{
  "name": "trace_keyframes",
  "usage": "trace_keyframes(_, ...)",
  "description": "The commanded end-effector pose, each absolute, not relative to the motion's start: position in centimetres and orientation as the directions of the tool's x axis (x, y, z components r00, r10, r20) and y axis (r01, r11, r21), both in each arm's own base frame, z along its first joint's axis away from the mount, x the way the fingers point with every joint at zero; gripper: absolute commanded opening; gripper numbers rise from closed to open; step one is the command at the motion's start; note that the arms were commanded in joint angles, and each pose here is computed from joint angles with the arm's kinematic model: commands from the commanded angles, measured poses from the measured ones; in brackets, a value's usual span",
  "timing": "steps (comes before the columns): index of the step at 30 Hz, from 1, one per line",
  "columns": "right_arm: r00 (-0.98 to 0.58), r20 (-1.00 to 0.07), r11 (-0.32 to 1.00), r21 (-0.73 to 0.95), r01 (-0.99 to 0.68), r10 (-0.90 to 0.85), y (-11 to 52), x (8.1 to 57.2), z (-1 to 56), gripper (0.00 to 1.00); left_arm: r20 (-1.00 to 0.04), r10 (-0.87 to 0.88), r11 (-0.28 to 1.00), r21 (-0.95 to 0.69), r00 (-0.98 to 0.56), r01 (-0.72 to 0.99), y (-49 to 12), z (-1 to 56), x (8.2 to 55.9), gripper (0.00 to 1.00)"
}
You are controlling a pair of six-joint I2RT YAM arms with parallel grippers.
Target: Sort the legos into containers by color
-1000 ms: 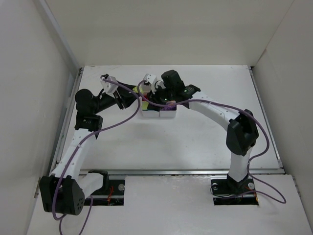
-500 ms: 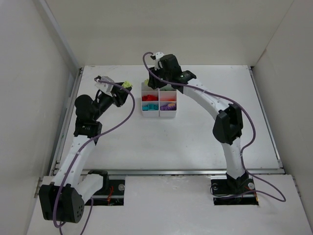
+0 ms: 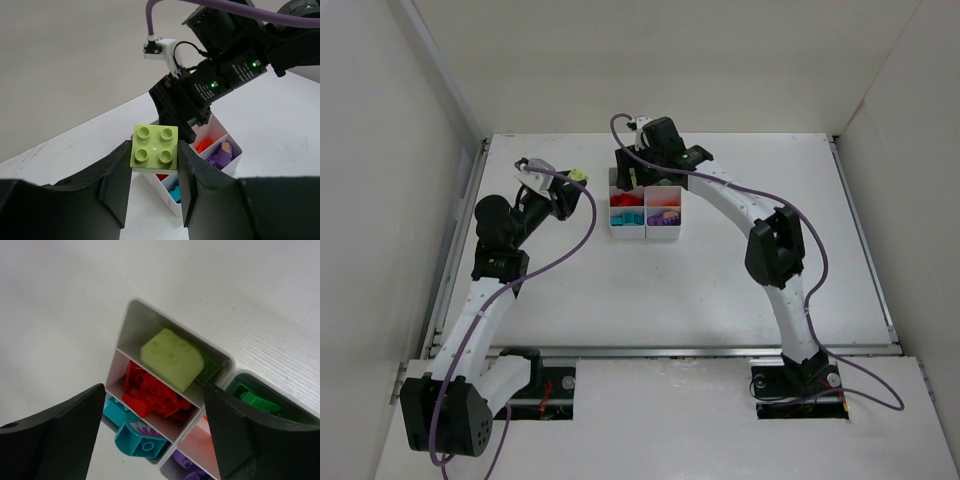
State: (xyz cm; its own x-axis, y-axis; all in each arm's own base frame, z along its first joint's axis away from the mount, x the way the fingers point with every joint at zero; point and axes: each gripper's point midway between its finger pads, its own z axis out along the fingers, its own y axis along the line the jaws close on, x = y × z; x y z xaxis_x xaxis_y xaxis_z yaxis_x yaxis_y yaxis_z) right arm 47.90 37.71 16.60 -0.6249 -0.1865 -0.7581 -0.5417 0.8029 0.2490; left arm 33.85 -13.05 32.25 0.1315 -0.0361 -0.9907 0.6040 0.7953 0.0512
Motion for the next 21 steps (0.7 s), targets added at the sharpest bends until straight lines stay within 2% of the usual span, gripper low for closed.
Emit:
trace_keyframes(1, -0.527, -0.840, 0.733, 0.278, -0.621, -0.128, 39.1, 47.9, 22.7, 0.86, -0.979, -0.017, 0.776, 0.114, 0.201, 0.620, -13.3, 33.5, 33.2, 0.00)
trace_keyframes(2, -0.517, -0.847, 0.718, 0.284, -0.635, -0.123, 39.2, 47.5, 23.5, 0.95, -0.979, -0.017, 0.767, 0.116, 0.201, 0.631, -13.5, 33.5, 33.0, 0.00)
trace_keyframes(3, -0.502, -0.855, 0.707, 0.276, -0.651, -0.129, 39.2, 47.3, 24.0, 0.96, -0.978, -0.007, 0.760, 0.132, 0.210, 0.637, -13.6, 33.5, 32.9, 0.00)
trace_keyframes(7, -0.415, -0.906, 0.649, 0.265, -0.713, -0.087, 38.0, 45.8, 29.9, 0.97, -0.968, 0.056, 0.723, 0.209, 0.246, 0.659, -14.0, 33.0, 32.6, 0.00)
trace_keyframes(12, -0.352, -0.934, 0.584, 0.254, -0.771, -0.058, 36.1, 43.6, 33.9, 0.99, -0.946, 0.114, 0.675, 0.298, 0.304, 0.675, -14.5, 32.7, 32.4, 0.00)
trace_keyframes(15, -0.316, -0.947, 0.435, 0.259, -0.863, -0.063, 37.2, 40.6, 35.8, 0.99, -0.921, 0.150, 0.624, 0.371, 0.360, 0.688, -15.0, 32.6, 31.9, 0.00)
trace_keyframes(17, -0.311, -0.947, 0.271, 0.280, -0.921, -0.078, 38.3, 38.0, 36.0, 0.99, -0.897, 0.186, 0.594, 0.428, 0.402, 0.681, -15.2, 32.3, 31.7, 0.00)
trace_keyframes(21, -0.342, -0.931, 0.100, 0.331, -0.938, -0.127, 40.4, 35.5, 34.4, 0.99, -0.860, 0.210, 0.535, 0.499, 0.465, 0.682, -15.7, 32.3, 31.2, 0.00)
